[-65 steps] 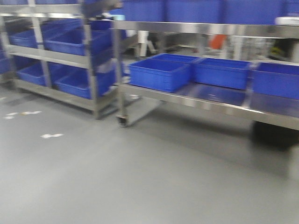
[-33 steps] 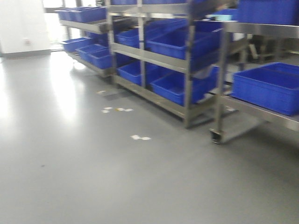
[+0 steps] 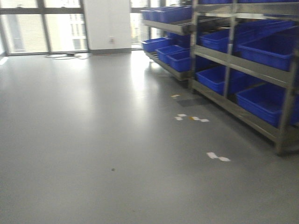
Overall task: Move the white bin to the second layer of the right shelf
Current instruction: 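Drive the base past the racks toward the roller shelf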
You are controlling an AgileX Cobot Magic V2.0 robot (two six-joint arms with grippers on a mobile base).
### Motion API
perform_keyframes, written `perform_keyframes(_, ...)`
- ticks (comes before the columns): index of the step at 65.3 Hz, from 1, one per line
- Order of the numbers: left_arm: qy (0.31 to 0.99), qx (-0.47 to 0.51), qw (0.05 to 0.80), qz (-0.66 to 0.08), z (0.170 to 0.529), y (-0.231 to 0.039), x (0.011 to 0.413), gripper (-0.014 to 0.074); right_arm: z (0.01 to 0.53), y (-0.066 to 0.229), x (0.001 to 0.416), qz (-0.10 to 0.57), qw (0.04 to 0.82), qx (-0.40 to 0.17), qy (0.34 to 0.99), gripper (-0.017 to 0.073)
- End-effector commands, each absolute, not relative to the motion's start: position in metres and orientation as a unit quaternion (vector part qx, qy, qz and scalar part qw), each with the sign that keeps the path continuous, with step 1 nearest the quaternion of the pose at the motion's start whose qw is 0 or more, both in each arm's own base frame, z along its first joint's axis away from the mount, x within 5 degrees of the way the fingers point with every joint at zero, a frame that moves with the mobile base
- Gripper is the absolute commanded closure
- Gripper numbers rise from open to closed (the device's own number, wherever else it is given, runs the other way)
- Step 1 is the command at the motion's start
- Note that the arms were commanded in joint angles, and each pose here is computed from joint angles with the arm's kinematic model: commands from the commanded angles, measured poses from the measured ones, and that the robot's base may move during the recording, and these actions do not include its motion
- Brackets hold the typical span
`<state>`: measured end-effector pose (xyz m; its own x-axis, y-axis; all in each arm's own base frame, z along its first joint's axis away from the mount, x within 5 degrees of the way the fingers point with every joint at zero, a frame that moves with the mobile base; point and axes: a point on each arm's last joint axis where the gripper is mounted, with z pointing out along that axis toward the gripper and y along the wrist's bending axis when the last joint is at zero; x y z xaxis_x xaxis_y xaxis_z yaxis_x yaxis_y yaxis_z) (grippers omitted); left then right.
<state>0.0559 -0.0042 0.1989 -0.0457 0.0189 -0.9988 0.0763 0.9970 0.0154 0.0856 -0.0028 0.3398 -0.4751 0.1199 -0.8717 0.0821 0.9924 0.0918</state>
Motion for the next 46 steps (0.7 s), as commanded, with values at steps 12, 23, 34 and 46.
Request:
perform_keyframes(12,0.7,0.032,0.713,-0.024,0.1951,-0.0045,0.0563,0.0509,0.356,-0.0032,0.0881,0.019,0.558,0.058,0.827,0.0503)
perform_keyframes(23,0.7,0.032,0.713,-0.024,0.1951,-0.0045,0.0563,0.0509,0.356,-0.0032,0.0881,0.019,0.558,0.058,0.827,0.0503)
perform_keyframes(34,0.7,0.032,0.713,-0.024,0.1951,-0.0045,0.0563,0.0509,0.356,-0.0032,0.0881,0.019,0.558,0.058,0.827,0.0503)
perform_keyframes(46,0.7,0.032,0.713,-0.024,0.1951,-0.0045,0.0563,0.0509,0.356,-0.0032,0.0881,0.019,0.558,0.058,0.827,0.0503)
